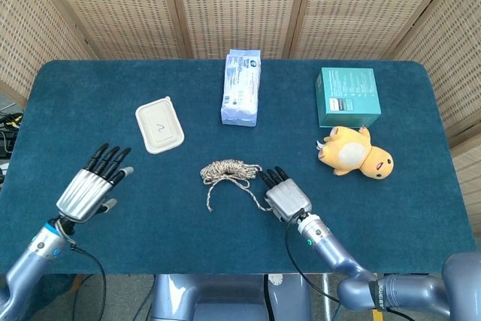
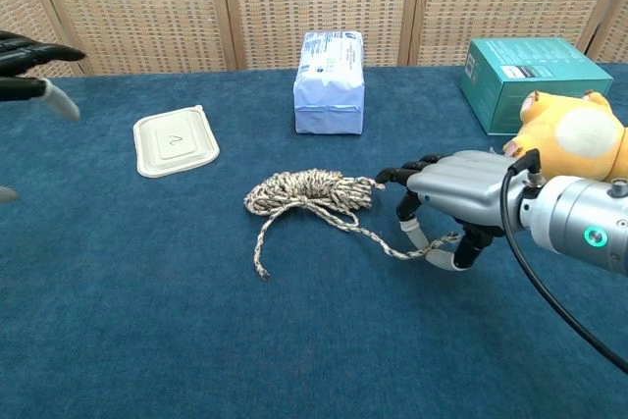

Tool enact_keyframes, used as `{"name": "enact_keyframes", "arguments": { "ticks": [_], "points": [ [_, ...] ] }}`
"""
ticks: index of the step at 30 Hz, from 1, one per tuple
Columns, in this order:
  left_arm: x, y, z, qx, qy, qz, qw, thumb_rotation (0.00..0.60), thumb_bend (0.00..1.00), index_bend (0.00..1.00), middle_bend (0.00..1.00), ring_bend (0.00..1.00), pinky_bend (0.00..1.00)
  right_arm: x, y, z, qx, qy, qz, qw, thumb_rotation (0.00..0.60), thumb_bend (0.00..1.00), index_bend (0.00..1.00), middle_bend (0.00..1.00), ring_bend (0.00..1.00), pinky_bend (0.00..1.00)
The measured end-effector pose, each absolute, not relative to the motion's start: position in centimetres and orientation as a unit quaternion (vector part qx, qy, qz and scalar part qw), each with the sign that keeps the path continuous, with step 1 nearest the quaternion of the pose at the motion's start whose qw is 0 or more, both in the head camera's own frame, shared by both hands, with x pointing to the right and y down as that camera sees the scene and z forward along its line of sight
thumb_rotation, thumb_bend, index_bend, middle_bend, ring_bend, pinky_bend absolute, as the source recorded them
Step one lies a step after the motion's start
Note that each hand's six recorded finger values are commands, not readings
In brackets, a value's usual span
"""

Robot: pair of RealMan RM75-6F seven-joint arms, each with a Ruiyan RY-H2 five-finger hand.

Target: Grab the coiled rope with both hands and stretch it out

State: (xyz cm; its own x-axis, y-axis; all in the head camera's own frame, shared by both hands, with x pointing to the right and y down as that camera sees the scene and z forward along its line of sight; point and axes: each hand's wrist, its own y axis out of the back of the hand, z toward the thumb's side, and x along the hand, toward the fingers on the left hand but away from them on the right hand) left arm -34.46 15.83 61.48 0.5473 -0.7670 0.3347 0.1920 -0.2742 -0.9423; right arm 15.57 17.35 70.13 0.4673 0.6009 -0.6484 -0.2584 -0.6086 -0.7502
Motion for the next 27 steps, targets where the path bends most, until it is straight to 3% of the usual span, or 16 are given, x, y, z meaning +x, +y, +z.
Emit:
{"name": "enact_keyframes", "arguments": {
  "ticks": [12, 19, 27],
  "points": [
    [-26.7, 15.1, 64.5, -0.722, 0.165, -0.337, 0.581, 0.6, 0.18, 0.45, 0.0, 0.0, 0.0, 15.3, 17.3, 70.7, -0.748, -0.108, 0.503, 0.419, 0.6, 0.6, 0.64, 0.0, 0.0, 0.0],
    [-20.9, 15.5, 66.8, -0.734, 0.1, -0.297, 0.603, 0.6, 0.22, 0.47, 0.0, 0.0, 0.0, 15.3, 17.4, 71.2, -0.753, -0.105, 0.503, 0.411, 0.6, 0.6, 0.65, 0.0, 0.0, 0.0],
    [-18.1, 16.3, 68.7, -0.737, 0.067, -0.285, 0.609, 0.6, 0.25, 0.49, 0.0, 0.0, 0.0, 15.1, 17.1, 71.2, -0.756, -0.108, 0.498, 0.41, 0.6, 0.6, 0.65, 0.0, 0.0, 0.0]
  ]
}}
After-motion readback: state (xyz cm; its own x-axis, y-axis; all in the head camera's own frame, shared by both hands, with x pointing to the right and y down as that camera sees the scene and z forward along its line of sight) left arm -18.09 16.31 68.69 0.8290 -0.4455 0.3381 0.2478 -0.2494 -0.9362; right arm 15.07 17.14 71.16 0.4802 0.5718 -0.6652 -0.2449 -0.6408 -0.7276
